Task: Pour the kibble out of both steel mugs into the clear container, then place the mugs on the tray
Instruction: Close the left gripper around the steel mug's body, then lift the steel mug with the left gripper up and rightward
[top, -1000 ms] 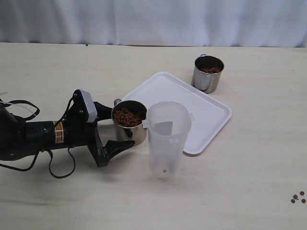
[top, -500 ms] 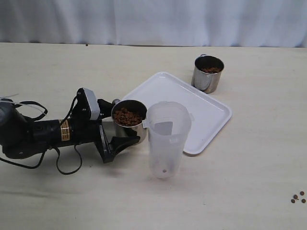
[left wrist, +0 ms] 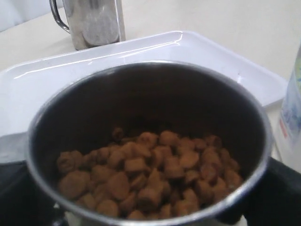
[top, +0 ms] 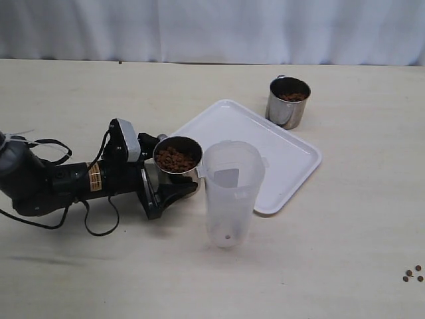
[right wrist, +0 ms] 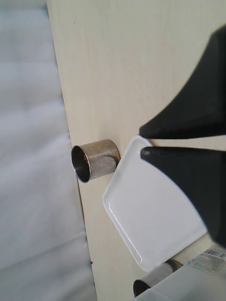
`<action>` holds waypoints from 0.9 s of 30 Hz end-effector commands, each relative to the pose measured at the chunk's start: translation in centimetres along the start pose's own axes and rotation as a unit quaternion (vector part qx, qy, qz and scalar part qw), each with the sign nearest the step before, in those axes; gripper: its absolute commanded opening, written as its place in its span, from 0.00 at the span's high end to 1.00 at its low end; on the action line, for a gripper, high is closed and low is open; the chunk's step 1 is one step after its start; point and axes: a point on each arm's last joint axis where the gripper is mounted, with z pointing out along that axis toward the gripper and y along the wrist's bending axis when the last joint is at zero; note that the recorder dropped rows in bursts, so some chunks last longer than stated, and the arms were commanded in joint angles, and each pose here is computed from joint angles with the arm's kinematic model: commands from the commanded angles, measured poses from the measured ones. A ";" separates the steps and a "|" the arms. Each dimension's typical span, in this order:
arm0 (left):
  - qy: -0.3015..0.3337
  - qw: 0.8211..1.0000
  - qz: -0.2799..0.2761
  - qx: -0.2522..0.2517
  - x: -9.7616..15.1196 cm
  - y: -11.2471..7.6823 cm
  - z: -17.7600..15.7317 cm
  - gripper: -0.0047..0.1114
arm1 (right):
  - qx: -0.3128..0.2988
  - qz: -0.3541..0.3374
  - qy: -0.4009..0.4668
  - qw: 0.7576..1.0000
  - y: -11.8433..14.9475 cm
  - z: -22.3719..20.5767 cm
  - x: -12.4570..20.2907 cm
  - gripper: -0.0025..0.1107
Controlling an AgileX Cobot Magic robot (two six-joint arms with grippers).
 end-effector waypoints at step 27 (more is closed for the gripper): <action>-0.019 1.000 -0.006 0.003 -5.9 3.7 -2.5 0.96 | 0.003 -0.002 -0.005 1.000 -0.1 0.1 0.0 0.94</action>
